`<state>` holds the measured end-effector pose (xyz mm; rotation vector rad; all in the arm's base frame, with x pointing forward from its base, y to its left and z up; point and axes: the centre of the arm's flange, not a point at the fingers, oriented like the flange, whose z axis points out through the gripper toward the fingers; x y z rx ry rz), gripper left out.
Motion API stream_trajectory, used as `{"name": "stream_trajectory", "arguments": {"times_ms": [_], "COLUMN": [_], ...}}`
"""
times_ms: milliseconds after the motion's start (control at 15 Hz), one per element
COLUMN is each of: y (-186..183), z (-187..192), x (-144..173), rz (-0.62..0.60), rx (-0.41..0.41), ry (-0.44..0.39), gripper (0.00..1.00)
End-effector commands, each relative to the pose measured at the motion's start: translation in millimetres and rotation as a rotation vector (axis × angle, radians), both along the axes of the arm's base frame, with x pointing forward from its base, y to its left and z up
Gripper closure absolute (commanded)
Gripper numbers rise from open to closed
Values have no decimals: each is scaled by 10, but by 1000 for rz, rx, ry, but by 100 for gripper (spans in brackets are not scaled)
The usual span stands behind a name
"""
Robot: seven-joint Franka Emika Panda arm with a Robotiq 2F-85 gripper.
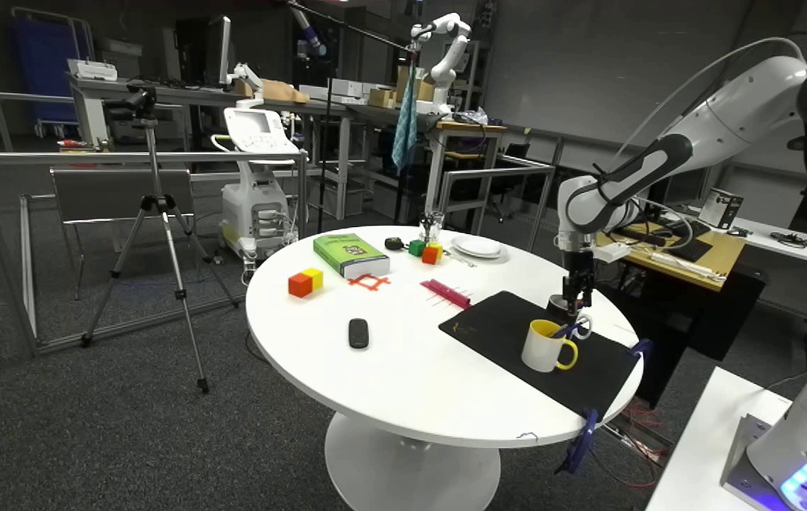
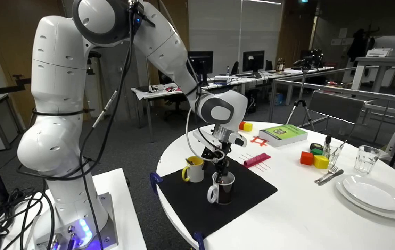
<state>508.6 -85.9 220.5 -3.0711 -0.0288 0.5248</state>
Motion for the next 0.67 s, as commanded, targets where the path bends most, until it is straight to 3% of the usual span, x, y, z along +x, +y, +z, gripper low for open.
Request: {"name": "stream_trajectory", "arguments": {"times_ms": [0, 133, 600], "y": [-73, -83, -138], "z": [-35, -47, -48], "x": [46, 39, 29], "rz": [31, 44, 60], "rx": [28, 36, 45], "ry": [-15, -10, -1], "gripper": [25, 32, 87]}}
